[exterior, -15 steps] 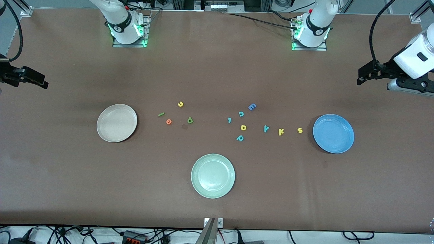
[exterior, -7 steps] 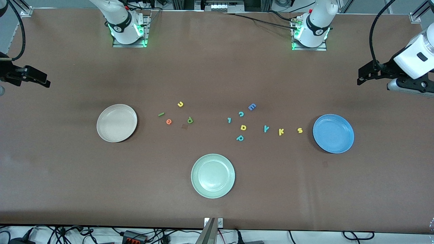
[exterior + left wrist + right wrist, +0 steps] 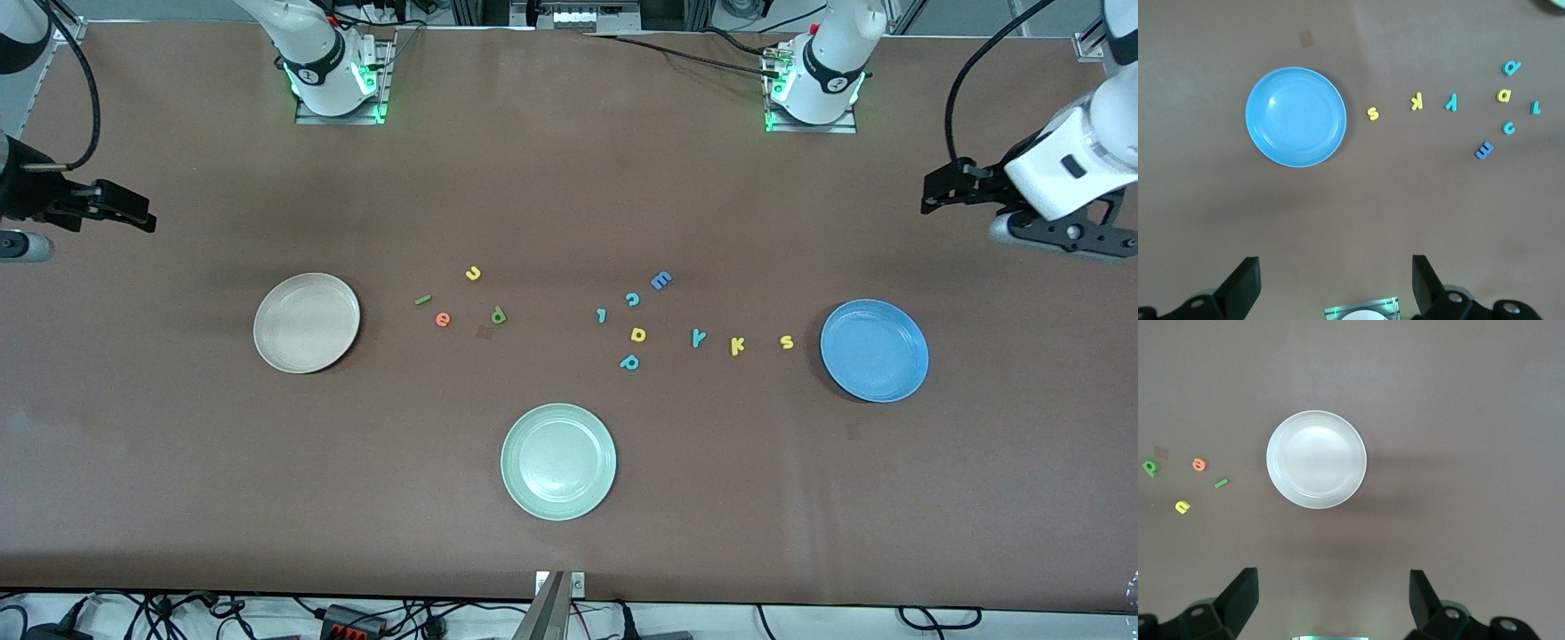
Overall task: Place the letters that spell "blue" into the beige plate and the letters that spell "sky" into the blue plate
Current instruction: 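Reach the right gripper to yellow letters while the left gripper reaches yellow k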
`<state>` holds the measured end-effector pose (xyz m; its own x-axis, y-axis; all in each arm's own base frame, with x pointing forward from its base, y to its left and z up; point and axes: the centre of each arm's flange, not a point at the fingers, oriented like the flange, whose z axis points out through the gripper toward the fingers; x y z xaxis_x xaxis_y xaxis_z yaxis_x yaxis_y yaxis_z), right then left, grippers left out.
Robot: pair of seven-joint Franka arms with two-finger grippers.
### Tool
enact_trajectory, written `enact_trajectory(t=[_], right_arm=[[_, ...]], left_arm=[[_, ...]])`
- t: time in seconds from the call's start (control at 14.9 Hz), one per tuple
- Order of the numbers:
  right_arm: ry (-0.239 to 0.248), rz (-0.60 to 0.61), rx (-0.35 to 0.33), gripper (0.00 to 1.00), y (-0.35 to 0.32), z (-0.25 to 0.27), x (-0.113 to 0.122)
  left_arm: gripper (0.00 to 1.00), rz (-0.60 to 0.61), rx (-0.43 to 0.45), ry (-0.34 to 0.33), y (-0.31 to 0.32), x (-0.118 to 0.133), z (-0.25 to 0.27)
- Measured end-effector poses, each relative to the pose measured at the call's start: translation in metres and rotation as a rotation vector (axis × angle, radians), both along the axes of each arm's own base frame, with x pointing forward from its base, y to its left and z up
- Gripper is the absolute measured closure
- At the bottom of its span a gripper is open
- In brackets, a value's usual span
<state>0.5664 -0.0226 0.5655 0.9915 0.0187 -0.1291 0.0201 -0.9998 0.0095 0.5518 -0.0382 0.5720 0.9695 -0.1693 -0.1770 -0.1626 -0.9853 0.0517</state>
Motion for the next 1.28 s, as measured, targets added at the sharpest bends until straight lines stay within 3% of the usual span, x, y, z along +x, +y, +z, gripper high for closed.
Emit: enact_trajectory(t=[0.34,0.54,0.87,1.28], right_arm=[[0.074,0.149,-0.002,0.00,0.084,-0.052,0.017],[0.103,0.239,0.003,0.00,0.148,-0.096,0.025],[0.131,0.265,0.040,0.00,0.193,-0.171,0.033],[0.114,0.154,-0.010,0.00,0.245,-0.264,-0.008]], left_arm=[[0.00,-0.050,0.006,0.117,-0.035,0.028,-0.079],[0.00,-0.016,0.031,0.126,-0.077,0.044,-0.129],[0.00,0.049,0.033,0.024,-0.120,0.059,-0.225],[0.00,0.121,0.034,-0.045,-0.158,0.036,-0.324]])
